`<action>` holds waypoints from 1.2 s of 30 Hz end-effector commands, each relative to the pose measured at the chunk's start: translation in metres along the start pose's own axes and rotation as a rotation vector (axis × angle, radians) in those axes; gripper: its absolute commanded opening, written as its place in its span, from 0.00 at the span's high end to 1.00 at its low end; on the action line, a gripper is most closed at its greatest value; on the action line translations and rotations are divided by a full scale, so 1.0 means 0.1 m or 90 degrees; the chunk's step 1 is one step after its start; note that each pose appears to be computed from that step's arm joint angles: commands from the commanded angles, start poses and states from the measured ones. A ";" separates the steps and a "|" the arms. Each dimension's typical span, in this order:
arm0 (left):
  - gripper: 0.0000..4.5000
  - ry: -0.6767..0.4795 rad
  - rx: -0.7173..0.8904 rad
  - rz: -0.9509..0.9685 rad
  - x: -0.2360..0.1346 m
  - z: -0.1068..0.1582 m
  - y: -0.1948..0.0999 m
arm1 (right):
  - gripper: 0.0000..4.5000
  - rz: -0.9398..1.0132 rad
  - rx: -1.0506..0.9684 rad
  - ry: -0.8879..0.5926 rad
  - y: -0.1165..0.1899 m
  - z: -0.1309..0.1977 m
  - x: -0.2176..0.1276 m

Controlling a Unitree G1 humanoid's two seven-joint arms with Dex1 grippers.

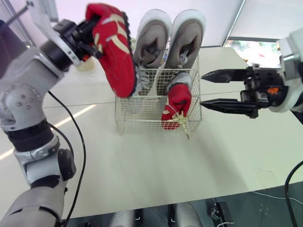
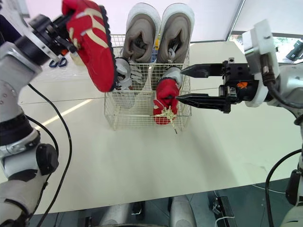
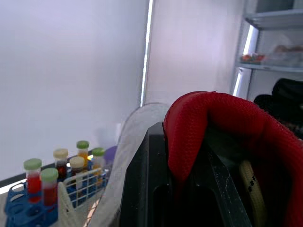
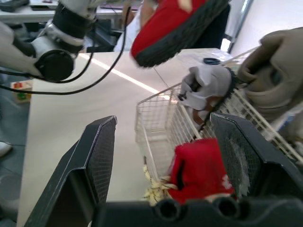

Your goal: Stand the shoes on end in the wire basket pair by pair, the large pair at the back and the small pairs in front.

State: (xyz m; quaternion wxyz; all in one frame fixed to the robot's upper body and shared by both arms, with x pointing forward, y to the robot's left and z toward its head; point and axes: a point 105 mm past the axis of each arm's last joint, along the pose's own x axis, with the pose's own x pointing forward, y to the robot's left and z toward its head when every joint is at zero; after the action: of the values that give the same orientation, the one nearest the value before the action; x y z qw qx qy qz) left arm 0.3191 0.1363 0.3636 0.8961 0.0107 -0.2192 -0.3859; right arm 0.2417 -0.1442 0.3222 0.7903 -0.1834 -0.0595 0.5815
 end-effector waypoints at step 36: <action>0.99 -0.159 0.449 0.101 -0.21 -1.13 -0.54 | 0.24 -0.011 -0.059 0.023 0.05 0.06 0.09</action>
State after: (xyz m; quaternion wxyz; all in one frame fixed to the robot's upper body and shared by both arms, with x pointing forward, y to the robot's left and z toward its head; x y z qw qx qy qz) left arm 0.3068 0.0960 0.2633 0.8184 0.2370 -0.4792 -0.2108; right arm 0.2436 -0.1307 0.3163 0.7877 -0.2113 -0.0582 0.5758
